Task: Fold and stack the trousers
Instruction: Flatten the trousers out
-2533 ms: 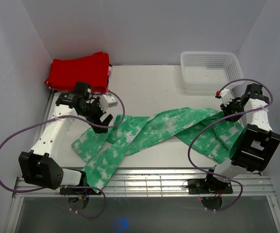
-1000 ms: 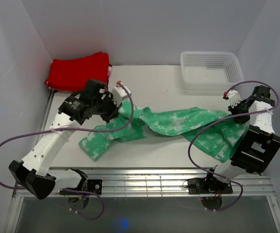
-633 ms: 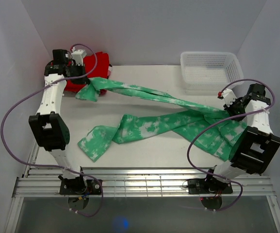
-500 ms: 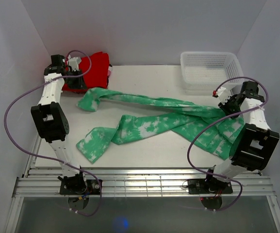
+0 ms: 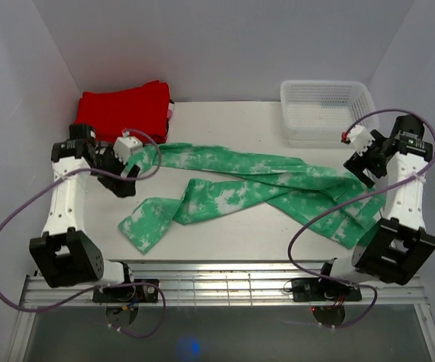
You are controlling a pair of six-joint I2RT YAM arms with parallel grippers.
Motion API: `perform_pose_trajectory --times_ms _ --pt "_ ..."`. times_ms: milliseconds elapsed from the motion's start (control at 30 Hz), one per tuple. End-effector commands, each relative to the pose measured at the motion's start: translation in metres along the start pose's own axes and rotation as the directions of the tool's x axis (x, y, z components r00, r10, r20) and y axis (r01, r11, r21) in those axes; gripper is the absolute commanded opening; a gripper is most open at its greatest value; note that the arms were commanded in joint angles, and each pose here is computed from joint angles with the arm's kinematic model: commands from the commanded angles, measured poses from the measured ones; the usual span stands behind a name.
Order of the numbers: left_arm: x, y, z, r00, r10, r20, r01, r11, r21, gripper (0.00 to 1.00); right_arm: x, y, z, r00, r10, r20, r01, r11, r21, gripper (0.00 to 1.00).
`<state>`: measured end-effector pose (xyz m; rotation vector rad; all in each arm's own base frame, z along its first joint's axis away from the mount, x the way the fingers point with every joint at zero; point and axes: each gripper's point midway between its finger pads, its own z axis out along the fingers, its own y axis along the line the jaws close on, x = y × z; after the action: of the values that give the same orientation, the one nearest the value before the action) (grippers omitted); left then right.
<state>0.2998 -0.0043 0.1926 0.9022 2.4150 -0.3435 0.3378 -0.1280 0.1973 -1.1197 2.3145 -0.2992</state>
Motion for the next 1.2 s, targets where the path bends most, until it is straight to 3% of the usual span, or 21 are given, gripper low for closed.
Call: perform_pose_trajectory --times_ms 0,200,333,533,667,700,767,800,833,967,1000,1033,1167 --pt "0.078 -0.050 0.010 0.958 0.244 -0.152 -0.210 0.955 0.210 0.95 0.025 0.095 -0.016 0.993 -0.108 -0.049 0.091 0.959 -0.268 0.93" --pt "0.140 -0.086 0.047 0.895 0.381 -0.233 -0.308 0.905 0.293 0.94 0.053 0.164 -0.011 0.989 -0.112 -0.096 0.063 0.910 -0.410 1.00" --pt "0.163 -0.096 0.077 0.828 0.476 -0.298 -0.395 0.871 0.292 0.95 0.067 0.188 0.003 0.987 -0.093 -0.134 0.028 0.905 -0.425 0.93" --pt "0.157 -0.085 0.111 0.836 0.467 -0.288 -0.416 0.882 0.222 0.91 0.060 0.174 0.010 0.989 -0.043 -0.140 -0.016 0.918 -0.397 0.80" --pt "0.156 -0.080 0.122 0.850 0.434 -0.298 -0.385 0.899 0.210 0.62 0.054 0.182 0.006 0.992 -0.050 -0.112 -0.004 0.903 -0.429 0.77" --pt "0.157 -0.081 0.123 0.854 0.421 -0.306 -0.369 0.904 0.215 0.46 0.060 0.190 0.008 0.990 -0.056 -0.128 -0.007 0.895 -0.447 0.77" --pt "0.148 -0.081 0.120 0.866 0.404 -0.295 -0.353 0.912 0.210 0.26 0.067 0.199 0.013 0.987 -0.083 -0.135 0.012 0.886 -0.463 0.76" --pt "0.140 -0.086 0.117 0.881 0.392 -0.265 -0.341 0.914 0.220 0.07 0.076 0.213 0.016 0.984 -0.096 -0.153 0.009 0.873 -0.488 0.76" --pt "0.132 -0.087 0.114 0.900 0.359 -0.247 -0.310 0.926 0.216 0.01 0.080 0.218 0.020 0.981 -0.114 -0.155 0.022 0.868 -0.496 0.77" --pt "0.083 -0.082 0.083 0.976 0.159 -0.146 -0.123 0.965 0.232 0.00 0.090 0.227 0.046 0.973 -0.153 -0.174 0.057 0.886 -0.459 0.79" --pt "0.055 -0.071 0.071 0.987 0.135 -0.092 -0.113 0.971 0.212 0.00 0.093 0.230 0.051 0.969 -0.161 -0.190 0.055 0.883 -0.467 0.79" --pt "0.052 -0.071 0.066 0.995 0.037 -0.090 -0.012 0.964 0.265 0.00 0.094 0.233 0.056 0.966 -0.166 -0.196 0.055 0.879 -0.473 0.79" --pt "0.023 -0.038 0.040 0.972 -0.231 -0.044 0.234 0.931 0.281 0.00 0.097 0.230 0.072 0.963 -0.142 -0.228 0.024 0.890 -0.454 0.74"
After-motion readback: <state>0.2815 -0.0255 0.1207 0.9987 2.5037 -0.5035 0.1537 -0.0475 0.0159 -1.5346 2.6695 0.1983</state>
